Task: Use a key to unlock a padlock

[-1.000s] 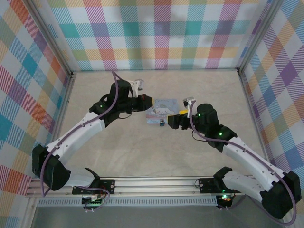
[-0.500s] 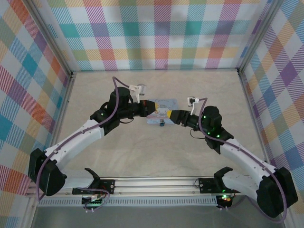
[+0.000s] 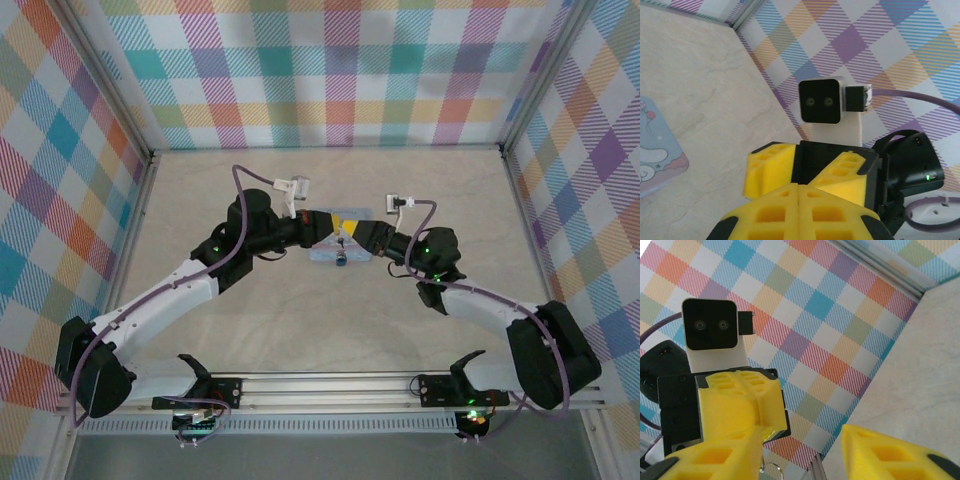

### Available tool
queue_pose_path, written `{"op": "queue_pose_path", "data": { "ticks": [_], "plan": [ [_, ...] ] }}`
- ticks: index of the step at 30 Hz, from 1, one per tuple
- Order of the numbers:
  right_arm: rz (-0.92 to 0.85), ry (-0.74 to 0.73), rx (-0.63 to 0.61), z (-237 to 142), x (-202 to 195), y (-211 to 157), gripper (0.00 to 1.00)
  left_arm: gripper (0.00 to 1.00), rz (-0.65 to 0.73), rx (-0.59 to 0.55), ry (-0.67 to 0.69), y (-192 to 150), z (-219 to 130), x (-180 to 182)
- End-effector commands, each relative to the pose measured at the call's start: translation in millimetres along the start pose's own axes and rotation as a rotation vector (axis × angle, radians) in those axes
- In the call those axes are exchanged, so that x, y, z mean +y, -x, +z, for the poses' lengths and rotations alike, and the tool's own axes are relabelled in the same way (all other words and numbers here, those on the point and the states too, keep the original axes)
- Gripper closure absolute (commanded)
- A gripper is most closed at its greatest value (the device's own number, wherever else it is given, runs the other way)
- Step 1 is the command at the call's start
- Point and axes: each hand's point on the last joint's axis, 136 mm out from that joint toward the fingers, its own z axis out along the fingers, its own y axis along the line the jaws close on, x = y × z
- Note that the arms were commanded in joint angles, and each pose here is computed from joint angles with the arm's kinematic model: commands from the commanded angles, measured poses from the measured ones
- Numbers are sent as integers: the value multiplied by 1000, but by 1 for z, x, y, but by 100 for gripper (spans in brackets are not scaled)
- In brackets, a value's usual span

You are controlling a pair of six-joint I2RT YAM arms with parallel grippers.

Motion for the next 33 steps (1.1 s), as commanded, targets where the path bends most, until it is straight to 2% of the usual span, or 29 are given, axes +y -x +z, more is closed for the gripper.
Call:
{"op": "queue_pose_path", "data": {
  "ticks": [1, 7, 11, 15, 17, 25, 30, 33],
  "plan": [
    [-42, 147, -1, 1, 35, 6, 60, 100, 19, -37, -63, 7, -5, -20],
    [-39, 185, 28, 5, 41, -1, 63, 100, 15, -56, -62, 11, -5, -21],
    [-45, 205, 50, 7, 47, -6, 60, 100, 13, -65, -60, 13, -5, -21],
    [-46, 213, 61, 9, 50, -8, 62, 100, 11, -67, -60, 13, -4, -20],
    [-44, 208, 59, 10, 49, -7, 65, 100, 8, -65, -60, 12, -4, -20],
    [-42, 193, 55, 11, 44, -8, 93, 100, 21, -87, -54, 16, -10, -22],
    [-52, 179, 50, 9, 42, -8, 100, 100, 25, -94, -47, 16, -14, -23],
    [-70, 171, 49, 8, 43, -8, 100, 100, 27, -98, -40, 15, -17, -21]
  ]
}}
